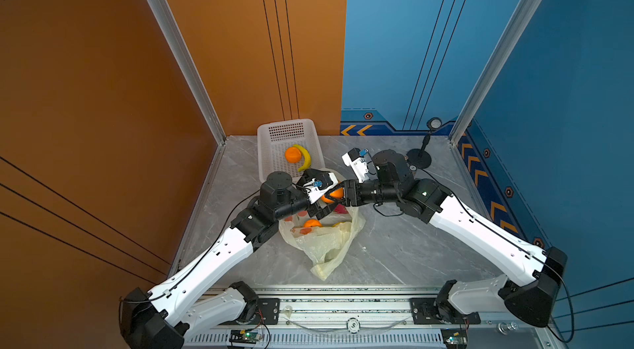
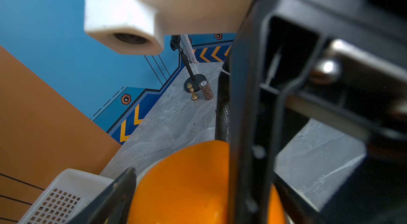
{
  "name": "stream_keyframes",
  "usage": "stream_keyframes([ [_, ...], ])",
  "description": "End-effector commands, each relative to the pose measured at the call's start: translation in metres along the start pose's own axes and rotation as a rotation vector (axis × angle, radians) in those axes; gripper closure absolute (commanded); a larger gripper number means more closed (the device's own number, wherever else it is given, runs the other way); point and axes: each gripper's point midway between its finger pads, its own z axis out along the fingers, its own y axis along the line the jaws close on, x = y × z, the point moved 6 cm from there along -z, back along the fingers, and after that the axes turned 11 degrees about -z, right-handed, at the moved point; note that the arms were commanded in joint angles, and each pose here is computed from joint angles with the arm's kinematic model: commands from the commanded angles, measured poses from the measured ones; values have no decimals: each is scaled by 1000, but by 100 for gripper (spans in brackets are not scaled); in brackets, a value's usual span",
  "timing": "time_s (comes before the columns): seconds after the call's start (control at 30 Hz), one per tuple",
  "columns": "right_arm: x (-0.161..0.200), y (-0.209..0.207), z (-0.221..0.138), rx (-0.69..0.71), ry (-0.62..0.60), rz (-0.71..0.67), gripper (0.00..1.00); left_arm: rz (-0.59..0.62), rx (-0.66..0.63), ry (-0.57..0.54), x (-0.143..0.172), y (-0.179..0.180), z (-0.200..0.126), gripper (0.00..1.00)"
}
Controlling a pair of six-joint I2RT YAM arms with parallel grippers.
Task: Untie the knot of the plastic bag and take out the fruit
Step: Pick up the fruit from the plastic bag, then place the fruit in the basket.
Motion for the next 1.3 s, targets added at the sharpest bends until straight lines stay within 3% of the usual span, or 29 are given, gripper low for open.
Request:
stream_keyframes([
  [0.0, -2, 3, -1, -26, 15, 25, 53, 45, 9, -78, -22, 0, -2, 25],
  [0.1, -4, 1, -2, -22, 8, 29, 49, 42, 1, -92, -23, 1, -1, 35],
  [0.2, -10, -1, -6, -21, -11, 31, 43, 34, -25, -96, -25, 5, 0, 38],
  [0.4, -27, -7, -30, 50, -129, 19, 20, -49, -134, -84, -30, 29, -1, 42],
  [0.53, -39, -18, -51, 130, -223, 14, 15, -141, -285, -54, -36, 64, -4, 42],
  [0.7, -42, -26, -59, 198, -265, -9, 13, -354, -497, 14, -27, 124, -9, 43],
  [0.83, -42, -30, -53, 198, -257, -10, 12, -526, -673, 140, -2, 174, -10, 45],
  [1.03, -41, -33, -42, 197, -226, 3, 12, -660, -890, 343, 45, 234, 0, 46],
  [1.27, -37, -35, -30, 204, -189, 2, 12, -781, -1010, 584, 118, 287, 17, 46],
])
